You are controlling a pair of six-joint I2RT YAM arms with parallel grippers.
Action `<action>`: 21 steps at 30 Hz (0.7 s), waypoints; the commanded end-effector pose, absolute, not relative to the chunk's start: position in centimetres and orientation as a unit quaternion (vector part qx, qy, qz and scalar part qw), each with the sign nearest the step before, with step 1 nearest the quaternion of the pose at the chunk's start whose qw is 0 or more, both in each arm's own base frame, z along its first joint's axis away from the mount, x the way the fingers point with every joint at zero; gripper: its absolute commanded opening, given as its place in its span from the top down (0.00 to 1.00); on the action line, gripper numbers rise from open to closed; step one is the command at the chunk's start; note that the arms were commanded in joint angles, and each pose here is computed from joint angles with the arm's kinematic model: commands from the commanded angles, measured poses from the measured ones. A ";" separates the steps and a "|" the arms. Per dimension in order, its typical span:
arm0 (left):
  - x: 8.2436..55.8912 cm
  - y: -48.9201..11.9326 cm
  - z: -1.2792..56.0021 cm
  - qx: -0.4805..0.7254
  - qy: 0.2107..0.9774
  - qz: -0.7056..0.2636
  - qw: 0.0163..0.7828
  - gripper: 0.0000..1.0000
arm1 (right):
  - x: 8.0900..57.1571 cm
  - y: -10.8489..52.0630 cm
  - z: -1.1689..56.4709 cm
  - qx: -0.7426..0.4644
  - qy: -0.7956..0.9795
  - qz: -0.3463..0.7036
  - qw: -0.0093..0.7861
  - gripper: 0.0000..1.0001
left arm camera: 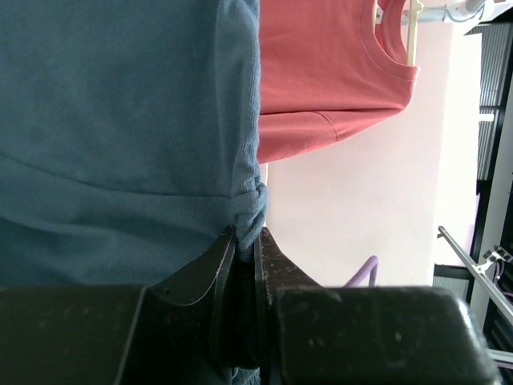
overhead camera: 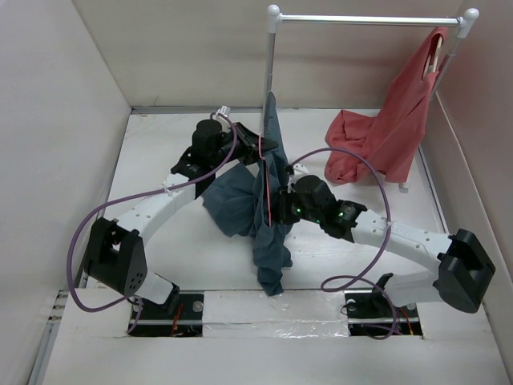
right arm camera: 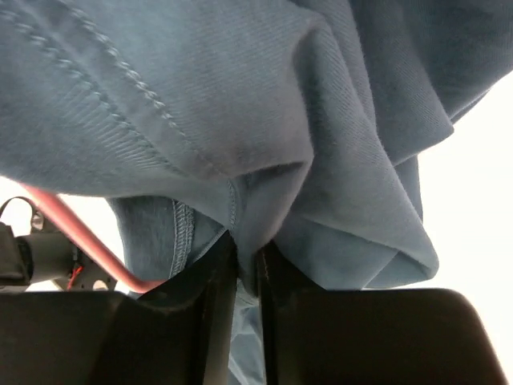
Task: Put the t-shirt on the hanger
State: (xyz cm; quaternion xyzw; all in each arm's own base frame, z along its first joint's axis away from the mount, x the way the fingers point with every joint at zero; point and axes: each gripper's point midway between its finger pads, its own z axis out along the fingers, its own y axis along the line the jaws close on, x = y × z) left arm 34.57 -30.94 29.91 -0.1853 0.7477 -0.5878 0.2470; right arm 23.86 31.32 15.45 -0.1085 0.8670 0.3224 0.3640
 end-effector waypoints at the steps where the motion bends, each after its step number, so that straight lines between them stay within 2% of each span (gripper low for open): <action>1: 33.6 -30.4 35.0 -0.154 0.708 -0.628 0.284 1.00 | 24.3 32.3 20.3 -0.111 0.832 0.362 0.405 0.80; 3: 34.0 -30.4 35.2 -0.154 0.706 -0.627 0.292 1.00 | 23.0 31.7 19.9 -0.125 0.843 0.359 0.380 0.74; 4: 34.7 -30.0 35.5 -0.158 0.701 -0.626 0.301 1.00 | 22.5 31.5 19.9 -0.128 0.845 0.361 0.374 0.67; 5: 35.1 -29.7 35.8 -0.160 0.697 -0.627 0.309 1.00 | 21.7 31.0 20.0 -0.134 0.847 0.361 0.366 0.71; 7: 35.8 -30.0 36.1 -0.159 0.694 -0.628 0.314 1.00 | 20.5 30.8 20.0 -0.151 0.845 0.374 0.351 1.00; 11: 37.2 -30.1 38.2 -0.152 0.679 -0.635 0.336 1.00 | 19.1 29.8 21.2 -0.163 0.844 0.377 0.343 1.00; 14: 38.2 -30.1 38.2 -0.153 0.682 -0.624 0.350 1.00 | 18.3 29.6 24.2 -0.183 0.833 0.390 0.346 1.00; 21: 39.6 -30.5 35.1 -0.159 0.704 -0.598 0.348 1.00 | 17.7 30.9 31.9 -0.221 0.786 0.439 0.375 1.00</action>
